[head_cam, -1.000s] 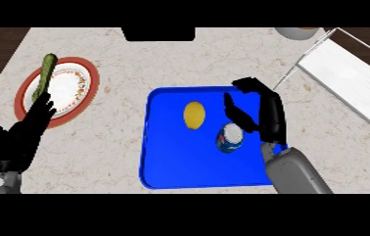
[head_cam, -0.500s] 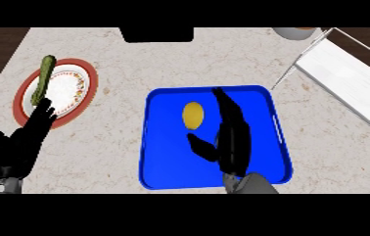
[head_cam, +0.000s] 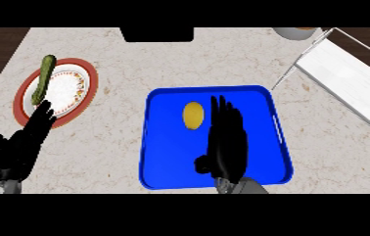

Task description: Pick the can from the tray and place it in the tiered shelf

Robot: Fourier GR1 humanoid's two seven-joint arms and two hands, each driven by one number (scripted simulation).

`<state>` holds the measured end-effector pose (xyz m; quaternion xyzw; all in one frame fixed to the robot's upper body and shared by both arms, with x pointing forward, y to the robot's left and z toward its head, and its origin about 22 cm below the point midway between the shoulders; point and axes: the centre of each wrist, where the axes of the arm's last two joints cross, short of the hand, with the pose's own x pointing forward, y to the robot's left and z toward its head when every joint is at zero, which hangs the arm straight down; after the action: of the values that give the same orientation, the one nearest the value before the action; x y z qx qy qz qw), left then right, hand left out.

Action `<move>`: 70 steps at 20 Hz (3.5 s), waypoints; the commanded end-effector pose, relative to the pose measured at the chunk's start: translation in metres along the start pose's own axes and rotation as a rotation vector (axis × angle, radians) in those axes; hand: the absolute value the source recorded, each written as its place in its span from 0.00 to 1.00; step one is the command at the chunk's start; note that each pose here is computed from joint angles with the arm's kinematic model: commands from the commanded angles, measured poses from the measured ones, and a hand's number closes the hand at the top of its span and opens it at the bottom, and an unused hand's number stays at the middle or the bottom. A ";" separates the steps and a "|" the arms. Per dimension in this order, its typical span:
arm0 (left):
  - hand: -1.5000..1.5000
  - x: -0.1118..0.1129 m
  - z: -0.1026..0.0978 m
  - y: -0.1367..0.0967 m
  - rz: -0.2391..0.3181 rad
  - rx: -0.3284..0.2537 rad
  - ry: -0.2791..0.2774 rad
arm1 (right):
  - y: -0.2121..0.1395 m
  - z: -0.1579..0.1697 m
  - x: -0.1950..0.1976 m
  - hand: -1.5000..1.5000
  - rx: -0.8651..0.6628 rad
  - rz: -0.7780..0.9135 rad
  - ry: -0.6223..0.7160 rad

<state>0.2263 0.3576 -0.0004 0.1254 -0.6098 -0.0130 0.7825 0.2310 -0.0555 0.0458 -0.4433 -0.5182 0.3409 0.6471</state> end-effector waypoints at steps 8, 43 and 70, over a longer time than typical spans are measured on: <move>0.50 0.007 -0.005 -0.009 0.000 -0.010 -0.010 | -0.025 0.004 0.025 0.00 0.215 0.439 0.150; 0.50 -0.012 0.009 0.005 0.009 -0.023 -0.023 | 0.003 -0.057 -0.068 1.00 0.300 0.401 0.206; 0.50 0.000 0.006 -0.001 0.005 -0.008 -0.013 | -0.120 -0.061 -0.090 1.00 -0.165 0.108 0.359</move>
<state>0.2236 0.3534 -0.0034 0.1211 -0.6148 -0.0150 0.7792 0.2728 -0.1692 0.0957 -0.5597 -0.3886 0.3175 0.6594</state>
